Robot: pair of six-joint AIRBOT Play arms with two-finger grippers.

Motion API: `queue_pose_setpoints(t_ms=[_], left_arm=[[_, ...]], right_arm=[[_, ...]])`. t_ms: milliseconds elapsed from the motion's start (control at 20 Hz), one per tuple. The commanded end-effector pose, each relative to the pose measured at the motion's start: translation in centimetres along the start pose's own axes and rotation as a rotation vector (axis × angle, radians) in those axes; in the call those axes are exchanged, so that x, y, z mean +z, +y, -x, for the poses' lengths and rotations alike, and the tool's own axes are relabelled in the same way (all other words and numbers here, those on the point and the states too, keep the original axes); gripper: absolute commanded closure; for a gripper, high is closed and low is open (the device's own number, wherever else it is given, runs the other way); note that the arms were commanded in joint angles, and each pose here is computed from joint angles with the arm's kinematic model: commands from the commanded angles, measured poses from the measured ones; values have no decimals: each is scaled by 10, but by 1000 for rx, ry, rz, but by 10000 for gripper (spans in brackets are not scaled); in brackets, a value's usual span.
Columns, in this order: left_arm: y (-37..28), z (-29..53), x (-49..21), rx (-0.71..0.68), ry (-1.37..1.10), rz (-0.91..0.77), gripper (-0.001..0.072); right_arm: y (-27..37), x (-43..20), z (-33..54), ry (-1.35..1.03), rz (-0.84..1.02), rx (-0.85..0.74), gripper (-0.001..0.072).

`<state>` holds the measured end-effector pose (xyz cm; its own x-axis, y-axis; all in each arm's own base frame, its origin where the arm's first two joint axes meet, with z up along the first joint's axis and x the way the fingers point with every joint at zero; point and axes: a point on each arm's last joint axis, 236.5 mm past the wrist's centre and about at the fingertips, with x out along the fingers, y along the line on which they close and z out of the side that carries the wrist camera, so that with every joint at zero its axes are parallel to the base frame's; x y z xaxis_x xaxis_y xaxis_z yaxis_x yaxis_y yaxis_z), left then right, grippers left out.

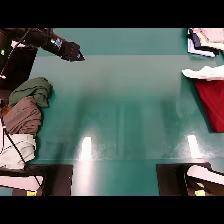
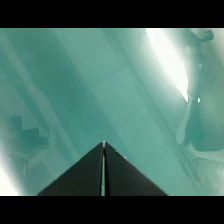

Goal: Fold the shirts.

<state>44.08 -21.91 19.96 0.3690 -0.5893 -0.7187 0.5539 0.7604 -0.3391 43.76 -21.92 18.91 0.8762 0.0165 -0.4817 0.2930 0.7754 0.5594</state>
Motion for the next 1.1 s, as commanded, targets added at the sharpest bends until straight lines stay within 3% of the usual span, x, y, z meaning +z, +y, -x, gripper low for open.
queue_pose_setpoints(t_ms=[0, 150, 400, 800, 850, 950, 1000, 1050], left_arm=[[-1, -1, -2, -3, 8, -3, 685], [-2, -1, -5, -5, 22, -4, 685], [-3, -1, -8, -8, 34, -5, 685], [-3, -1, -13, -12, 55, -23, 685], [-3, -1, -13, -12, 55, -33, 685], [-3, -1, -13, -12, 55, -38, 685], [-3, -1, -13, -12, 55, -38, 685], [-3, 0, -13, -13, 57, -38, 685]], right_arm=[[17, 28, 22, -47, 59, 9, 699], [24, 36, 38, -40, 80, 15, 700], [-24, 5, 57, 118, 64, -164, 699], [-124, -63, 126, 422, -86, -593, 688], [-131, -70, 135, 452, -100, -627, 628], [-137, -79, 147, 488, -142, -646, 344], [-139, -84, 153, 507, -163, -651, 300], [-140, -87, 157, 519, -178, -655, 300]])
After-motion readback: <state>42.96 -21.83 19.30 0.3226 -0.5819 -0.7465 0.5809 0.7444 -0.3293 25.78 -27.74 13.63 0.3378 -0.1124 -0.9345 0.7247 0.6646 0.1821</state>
